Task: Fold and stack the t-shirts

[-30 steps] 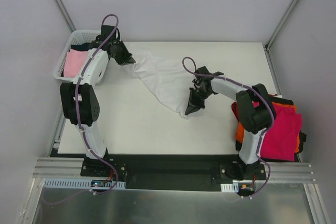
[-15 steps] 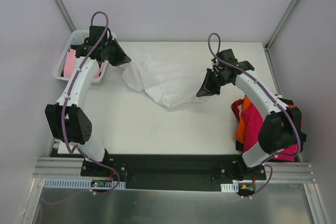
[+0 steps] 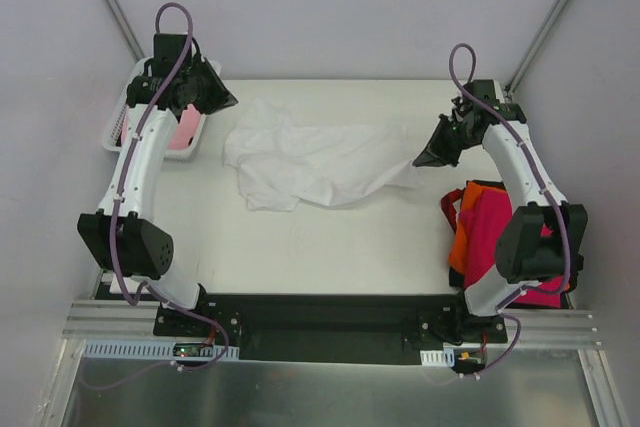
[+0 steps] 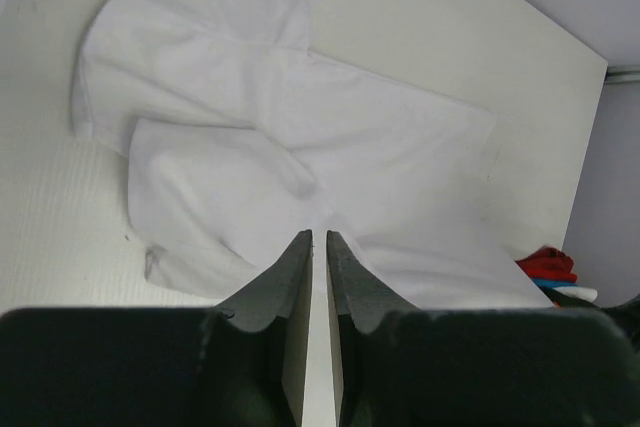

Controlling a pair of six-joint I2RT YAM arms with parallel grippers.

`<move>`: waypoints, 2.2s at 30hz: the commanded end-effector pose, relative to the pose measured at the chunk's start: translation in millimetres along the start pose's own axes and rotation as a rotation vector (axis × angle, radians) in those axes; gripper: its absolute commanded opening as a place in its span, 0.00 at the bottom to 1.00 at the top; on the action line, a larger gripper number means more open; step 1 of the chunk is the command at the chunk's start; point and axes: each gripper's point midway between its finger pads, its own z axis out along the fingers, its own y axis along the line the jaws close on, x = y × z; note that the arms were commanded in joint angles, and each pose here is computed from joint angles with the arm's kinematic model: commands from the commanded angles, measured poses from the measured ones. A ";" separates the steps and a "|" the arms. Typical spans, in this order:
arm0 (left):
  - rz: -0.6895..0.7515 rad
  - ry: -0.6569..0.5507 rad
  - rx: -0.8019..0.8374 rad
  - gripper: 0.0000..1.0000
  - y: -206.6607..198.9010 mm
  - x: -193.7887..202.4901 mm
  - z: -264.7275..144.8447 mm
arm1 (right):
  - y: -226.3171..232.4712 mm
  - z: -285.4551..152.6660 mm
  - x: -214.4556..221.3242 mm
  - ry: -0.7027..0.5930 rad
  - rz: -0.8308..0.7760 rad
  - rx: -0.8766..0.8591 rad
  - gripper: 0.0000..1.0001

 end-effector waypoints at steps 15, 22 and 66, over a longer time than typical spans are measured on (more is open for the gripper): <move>-0.001 0.342 0.015 0.04 -16.1 102.8 79.5 | -25.0 98.7 -75.5 0.072 0.035 0.027 0.01; 0.062 0.469 -0.027 0.25 12.5 170.2 60.9 | -31.5 126.8 -81.4 0.129 0.067 -0.001 0.57; 0.181 0.594 -0.313 0.01 131.4 250.6 95.6 | -11.1 78.9 8.4 0.162 -0.011 0.021 0.67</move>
